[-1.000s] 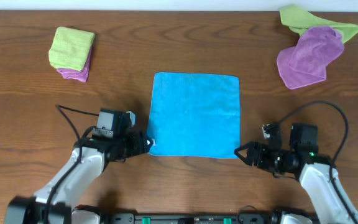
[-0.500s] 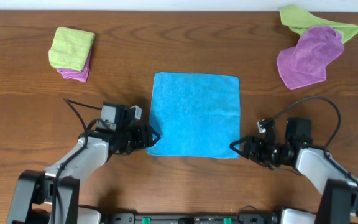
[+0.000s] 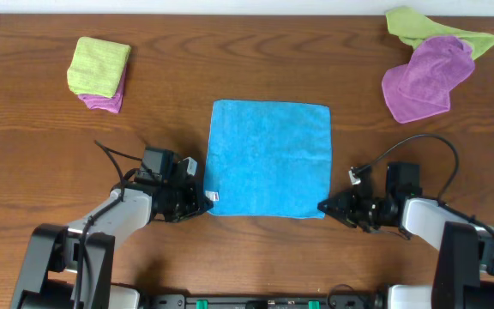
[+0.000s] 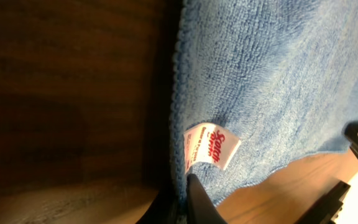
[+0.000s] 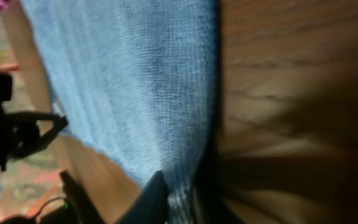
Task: Fold the cloth
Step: 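Grasp the near corners of the blue cloth with both grippers, then lift the near edge with both grippers and fold it toward the far edge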
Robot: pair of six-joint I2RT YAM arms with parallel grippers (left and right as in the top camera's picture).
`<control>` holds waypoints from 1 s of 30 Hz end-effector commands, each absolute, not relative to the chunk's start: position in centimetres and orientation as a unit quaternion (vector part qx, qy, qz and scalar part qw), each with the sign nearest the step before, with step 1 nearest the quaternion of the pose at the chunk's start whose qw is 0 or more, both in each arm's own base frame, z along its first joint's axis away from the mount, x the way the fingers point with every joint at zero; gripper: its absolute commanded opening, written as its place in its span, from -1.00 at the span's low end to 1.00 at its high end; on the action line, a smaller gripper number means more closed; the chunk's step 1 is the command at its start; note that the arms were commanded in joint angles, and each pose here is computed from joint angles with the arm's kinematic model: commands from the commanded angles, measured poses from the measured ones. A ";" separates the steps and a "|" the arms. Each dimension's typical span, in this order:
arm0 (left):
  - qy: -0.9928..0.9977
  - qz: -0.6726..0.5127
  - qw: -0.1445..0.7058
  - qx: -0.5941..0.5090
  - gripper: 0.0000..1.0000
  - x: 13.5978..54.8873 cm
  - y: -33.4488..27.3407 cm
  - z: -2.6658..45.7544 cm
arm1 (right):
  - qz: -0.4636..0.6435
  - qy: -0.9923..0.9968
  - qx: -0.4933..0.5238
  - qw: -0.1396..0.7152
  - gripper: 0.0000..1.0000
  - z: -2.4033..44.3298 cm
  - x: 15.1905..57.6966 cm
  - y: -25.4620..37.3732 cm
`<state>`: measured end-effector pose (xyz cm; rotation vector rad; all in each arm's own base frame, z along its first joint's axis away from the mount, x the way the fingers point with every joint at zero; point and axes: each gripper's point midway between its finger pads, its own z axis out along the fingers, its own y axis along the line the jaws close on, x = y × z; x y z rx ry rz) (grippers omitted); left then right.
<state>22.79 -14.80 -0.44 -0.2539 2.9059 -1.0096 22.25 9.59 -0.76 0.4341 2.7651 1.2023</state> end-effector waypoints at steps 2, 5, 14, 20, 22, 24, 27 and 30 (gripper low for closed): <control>0.944 -0.318 0.022 -0.087 -0.88 22.3 -14.5 -1.3 | 0.368 0.916 0.159 0.028 -0.97 -2.0 21.3 9.1; 0.938 -0.335 0.029 -0.083 -0.88 23.0 -15.0 -0.7 | 0.391 0.907 0.154 0.034 -0.97 -1.0 22.0 9.7; 0.916 -0.391 0.072 -0.050 -0.88 26.3 -17.0 5.2 | 0.392 0.908 0.123 0.081 -0.97 4.6 24.7 9.4; 0.907 -0.385 0.164 -0.035 -0.88 29.2 -16.7 10.7 | 0.381 0.909 0.114 0.123 -0.97 8.1 25.9 8.9; 0.913 -0.358 0.191 -0.053 -0.88 30.3 -15.7 10.8 | 0.374 0.909 0.125 0.131 -0.97 8.4 26.5 8.6; 0.913 -0.348 0.204 -0.056 -0.88 31.0 -15.5 10.7 | 0.365 0.910 0.132 0.144 -0.97 8.4 27.3 8.5; 0.907 -0.354 0.218 -0.058 -0.88 32.4 -15.8 10.4 | 0.357 0.909 0.130 0.173 -0.97 8.7 28.9 8.8; 0.902 -0.362 0.227 -0.067 -0.88 34.2 -16.1 9.6 | 0.340 0.907 0.145 0.202 -0.97 8.8 30.6 8.6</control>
